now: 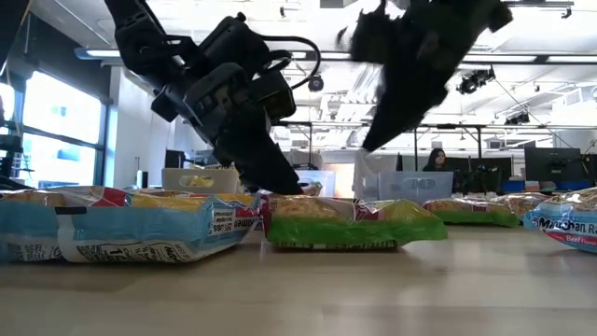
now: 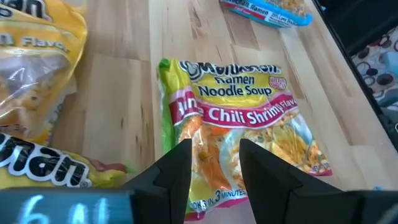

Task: Sort Maruchan noodles
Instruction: Put the bottom middle green noodle pack closer to the gripper

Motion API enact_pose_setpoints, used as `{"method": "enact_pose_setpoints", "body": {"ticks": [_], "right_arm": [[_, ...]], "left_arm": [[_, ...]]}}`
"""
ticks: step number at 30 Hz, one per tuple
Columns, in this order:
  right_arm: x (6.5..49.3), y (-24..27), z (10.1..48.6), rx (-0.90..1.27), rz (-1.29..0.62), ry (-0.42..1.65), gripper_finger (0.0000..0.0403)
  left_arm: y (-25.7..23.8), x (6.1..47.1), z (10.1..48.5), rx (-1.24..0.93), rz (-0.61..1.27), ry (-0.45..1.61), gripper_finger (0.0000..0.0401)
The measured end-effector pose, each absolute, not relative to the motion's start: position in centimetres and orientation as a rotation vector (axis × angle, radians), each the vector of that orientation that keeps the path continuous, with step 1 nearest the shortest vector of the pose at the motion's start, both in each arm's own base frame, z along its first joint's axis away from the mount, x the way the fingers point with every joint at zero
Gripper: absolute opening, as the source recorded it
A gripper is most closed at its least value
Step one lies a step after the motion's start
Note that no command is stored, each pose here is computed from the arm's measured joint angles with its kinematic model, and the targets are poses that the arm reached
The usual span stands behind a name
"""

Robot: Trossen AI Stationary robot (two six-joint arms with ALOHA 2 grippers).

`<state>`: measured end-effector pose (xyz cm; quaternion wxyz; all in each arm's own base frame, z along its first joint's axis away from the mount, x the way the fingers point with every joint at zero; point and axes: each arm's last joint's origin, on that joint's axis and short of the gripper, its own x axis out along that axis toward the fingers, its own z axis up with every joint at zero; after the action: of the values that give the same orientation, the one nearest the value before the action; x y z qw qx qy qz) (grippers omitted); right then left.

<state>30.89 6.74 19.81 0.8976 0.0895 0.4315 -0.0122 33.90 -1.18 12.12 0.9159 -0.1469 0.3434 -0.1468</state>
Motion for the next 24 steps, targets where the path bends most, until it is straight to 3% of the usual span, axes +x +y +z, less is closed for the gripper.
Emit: {"method": "enact_pose_setpoints", "body": {"ticks": [9,19,24], "right_arm": [[28.6,9.7,18.4,0.412,-0.213,0.742,0.002],[29.0,10.9,16.3,0.611,-0.337,0.702,0.015],[29.4,10.7,15.3,0.739,-0.418,0.698,0.0193]], "left_arm": [[-1.7,34.0,11.7,-0.275,-0.292,0.715,0.0126],[-2.0,34.0,11.2,-0.227,-0.274,0.725,0.0077],[-1.9,33.9,11.6,-0.237,-0.266,0.727,0.0071]]}}
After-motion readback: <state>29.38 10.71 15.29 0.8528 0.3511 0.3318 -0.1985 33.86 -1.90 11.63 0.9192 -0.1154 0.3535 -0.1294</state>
